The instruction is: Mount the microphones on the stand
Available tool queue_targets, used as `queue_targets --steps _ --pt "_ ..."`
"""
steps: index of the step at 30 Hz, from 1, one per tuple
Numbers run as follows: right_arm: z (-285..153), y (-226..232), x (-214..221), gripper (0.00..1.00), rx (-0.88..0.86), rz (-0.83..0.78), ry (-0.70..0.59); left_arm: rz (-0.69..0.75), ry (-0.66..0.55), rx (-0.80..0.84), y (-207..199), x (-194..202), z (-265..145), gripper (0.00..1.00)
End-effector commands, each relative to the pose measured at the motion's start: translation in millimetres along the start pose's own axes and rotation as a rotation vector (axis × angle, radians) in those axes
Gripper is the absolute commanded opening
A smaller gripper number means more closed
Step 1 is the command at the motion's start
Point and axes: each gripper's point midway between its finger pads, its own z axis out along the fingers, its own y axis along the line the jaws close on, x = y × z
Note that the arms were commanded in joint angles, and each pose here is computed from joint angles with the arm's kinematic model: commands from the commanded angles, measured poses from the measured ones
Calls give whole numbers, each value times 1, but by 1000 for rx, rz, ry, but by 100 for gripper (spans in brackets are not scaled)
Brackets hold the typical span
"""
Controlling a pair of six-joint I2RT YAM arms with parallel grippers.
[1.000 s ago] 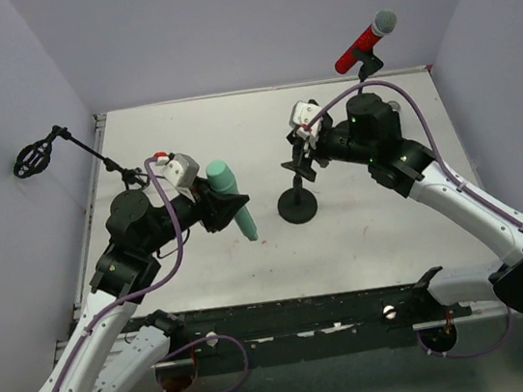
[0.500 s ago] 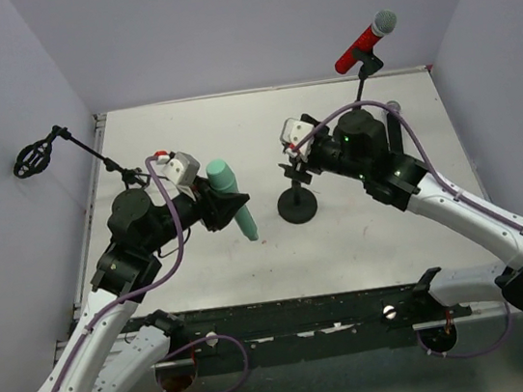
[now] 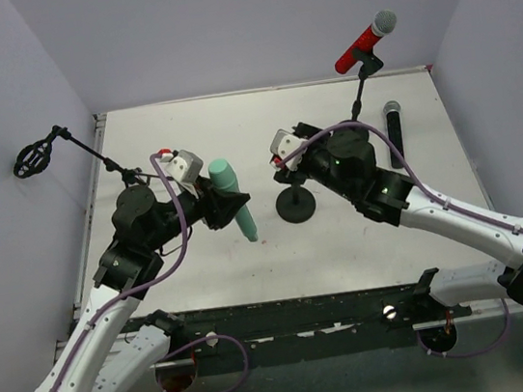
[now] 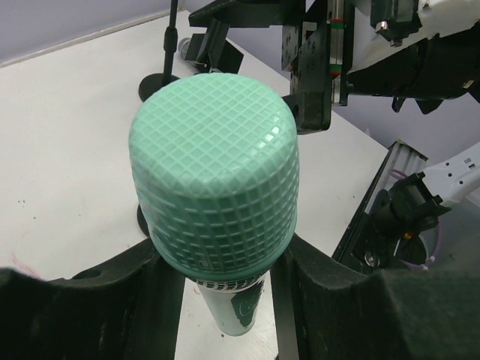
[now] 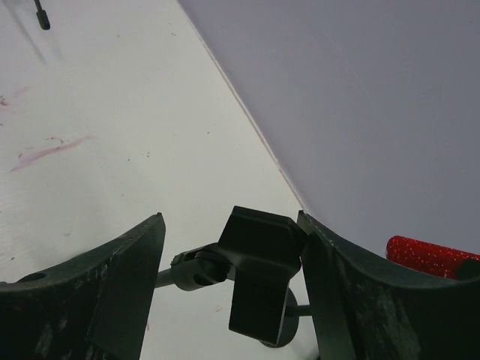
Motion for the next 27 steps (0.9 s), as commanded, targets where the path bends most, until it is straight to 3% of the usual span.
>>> queue_targets --steps 1,10,18,27 --pt "-4 -19 -9 78 76 47 -6 19 -22 -5 -1 -11 1 0" --pt "-10 -29 -16 78 90 46 -11 19 -20 -7 -1 -9 -2 0" --pt "-8 -27 -5 53 99 -17 14 9 -17 -2 -2 -8 -1 0" --pt "-8 -23 15 38 111 -121 73 13 -13 -3 -2 -7 -1 0"
